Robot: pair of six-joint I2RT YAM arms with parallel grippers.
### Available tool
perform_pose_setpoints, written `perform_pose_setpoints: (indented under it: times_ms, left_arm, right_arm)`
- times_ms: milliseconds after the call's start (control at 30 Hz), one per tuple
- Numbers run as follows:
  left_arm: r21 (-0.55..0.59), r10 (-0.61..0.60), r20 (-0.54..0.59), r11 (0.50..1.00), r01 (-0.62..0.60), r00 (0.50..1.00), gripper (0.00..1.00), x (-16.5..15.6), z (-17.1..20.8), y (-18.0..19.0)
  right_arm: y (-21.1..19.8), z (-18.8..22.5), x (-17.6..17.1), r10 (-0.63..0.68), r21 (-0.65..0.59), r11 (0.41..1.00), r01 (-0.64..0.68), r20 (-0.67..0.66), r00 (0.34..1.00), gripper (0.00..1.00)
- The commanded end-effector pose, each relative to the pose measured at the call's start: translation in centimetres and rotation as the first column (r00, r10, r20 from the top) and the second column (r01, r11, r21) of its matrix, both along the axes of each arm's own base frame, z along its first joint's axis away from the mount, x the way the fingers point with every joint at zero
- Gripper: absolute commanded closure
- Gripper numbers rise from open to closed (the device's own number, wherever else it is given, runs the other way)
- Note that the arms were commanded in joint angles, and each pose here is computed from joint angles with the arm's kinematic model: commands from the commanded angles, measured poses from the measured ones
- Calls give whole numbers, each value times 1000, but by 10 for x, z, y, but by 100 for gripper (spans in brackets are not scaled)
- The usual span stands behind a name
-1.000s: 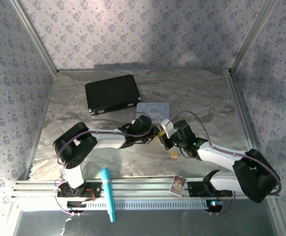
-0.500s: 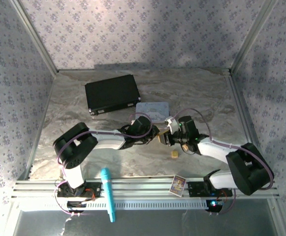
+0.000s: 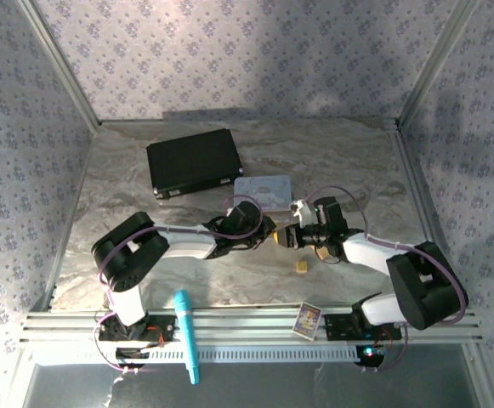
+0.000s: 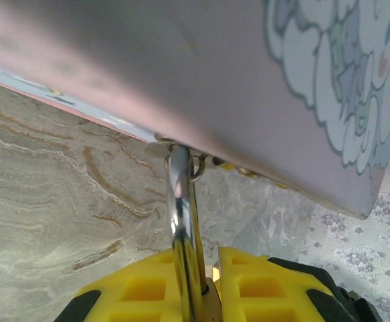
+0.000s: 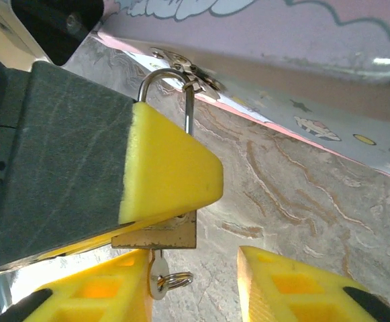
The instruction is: Unlock the padlock with the key
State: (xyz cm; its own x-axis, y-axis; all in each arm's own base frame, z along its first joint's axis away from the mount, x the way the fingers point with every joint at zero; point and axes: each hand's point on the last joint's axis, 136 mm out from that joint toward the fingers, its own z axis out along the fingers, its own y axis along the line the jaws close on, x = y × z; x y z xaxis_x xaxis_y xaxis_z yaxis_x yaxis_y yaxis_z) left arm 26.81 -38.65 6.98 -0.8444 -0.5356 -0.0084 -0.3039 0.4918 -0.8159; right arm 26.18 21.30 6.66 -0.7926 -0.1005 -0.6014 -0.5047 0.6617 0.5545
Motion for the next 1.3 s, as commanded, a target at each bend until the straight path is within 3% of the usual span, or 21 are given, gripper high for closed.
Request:
perform_pose_setpoints:
  times_ms: [0, 633, 933, 1067, 1267]
  left_arm:
    - [-7, -108, -91, 994, 108, 990, 100, -35, -4, -3]
    - [38, -88, -117, 995, 93, 989, 100, -30, -19, -1]
    - [59, -81, -123, 994, 88, 989, 100, -26, -24, 1]
    - [111, -87, -119, 989, 100, 989, 100, -25, -30, 5]
    - [194, -96, -119, 974, 118, 988, 100, -26, -40, 14]
  right_arm:
    - [-42, -11, 38, -245, -93, 966, 243, -15, 969, 61]
    - [-54, -3, 37, -336, -48, 941, 334, -64, 940, 44]
    - [-61, 20, 31, -375, -24, 927, 375, 3, 927, 39]
    - [-72, 30, 40, -440, -63, 895, 441, 24, 897, 25]
    - [-61, 37, 69, -428, -106, 900, 423, -21, 904, 27]
